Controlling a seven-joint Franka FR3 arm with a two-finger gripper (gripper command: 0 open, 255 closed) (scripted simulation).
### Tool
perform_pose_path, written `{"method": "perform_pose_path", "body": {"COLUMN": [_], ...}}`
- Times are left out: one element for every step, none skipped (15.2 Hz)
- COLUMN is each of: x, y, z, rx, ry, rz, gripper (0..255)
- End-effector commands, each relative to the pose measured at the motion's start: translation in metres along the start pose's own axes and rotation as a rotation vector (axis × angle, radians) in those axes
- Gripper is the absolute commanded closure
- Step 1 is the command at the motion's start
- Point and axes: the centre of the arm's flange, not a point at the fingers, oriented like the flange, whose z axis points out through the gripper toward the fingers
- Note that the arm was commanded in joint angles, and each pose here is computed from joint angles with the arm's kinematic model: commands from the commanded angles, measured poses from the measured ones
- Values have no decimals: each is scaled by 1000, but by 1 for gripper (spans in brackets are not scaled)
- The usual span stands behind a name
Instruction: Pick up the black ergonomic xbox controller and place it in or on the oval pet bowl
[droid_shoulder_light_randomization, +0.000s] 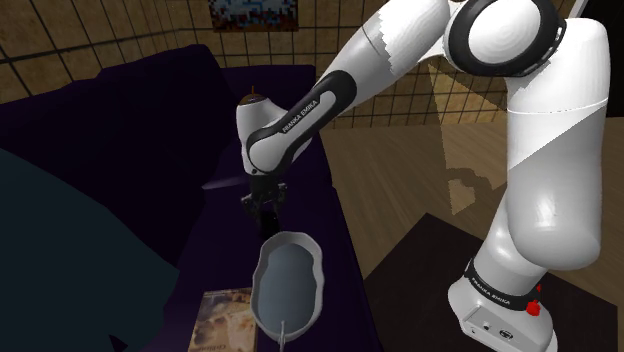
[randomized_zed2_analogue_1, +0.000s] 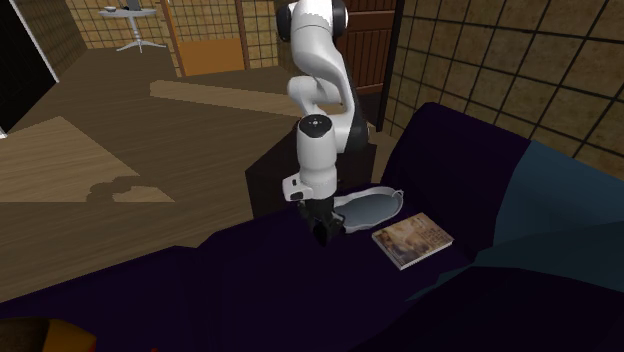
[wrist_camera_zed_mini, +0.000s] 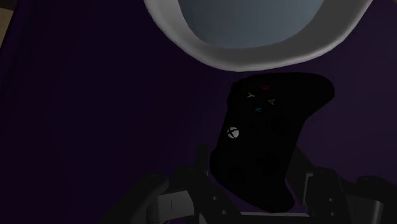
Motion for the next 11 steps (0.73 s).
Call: {"method": "perform_pose_path", "body": {"x": [1,0,0,0,0,-1,-1,-1,-2,-2,-2], "y": [-1,-1,-1,-2,-2,-2,-2,-2,-2,-3,-3], "z": [-11,-16,-21,-27,-32,-37,-43,-48,-53,-58,-64], "rx": [0,0,0,0,0,0,0,0,0,0,0], "ry": [0,0,0,0,0,0,0,0,0,0,0], "rz": [0,0,0,0,0,0,0,0,0,0,0], "gripper": [255,255,255,255,255,255,255,255,255,255,255]}}
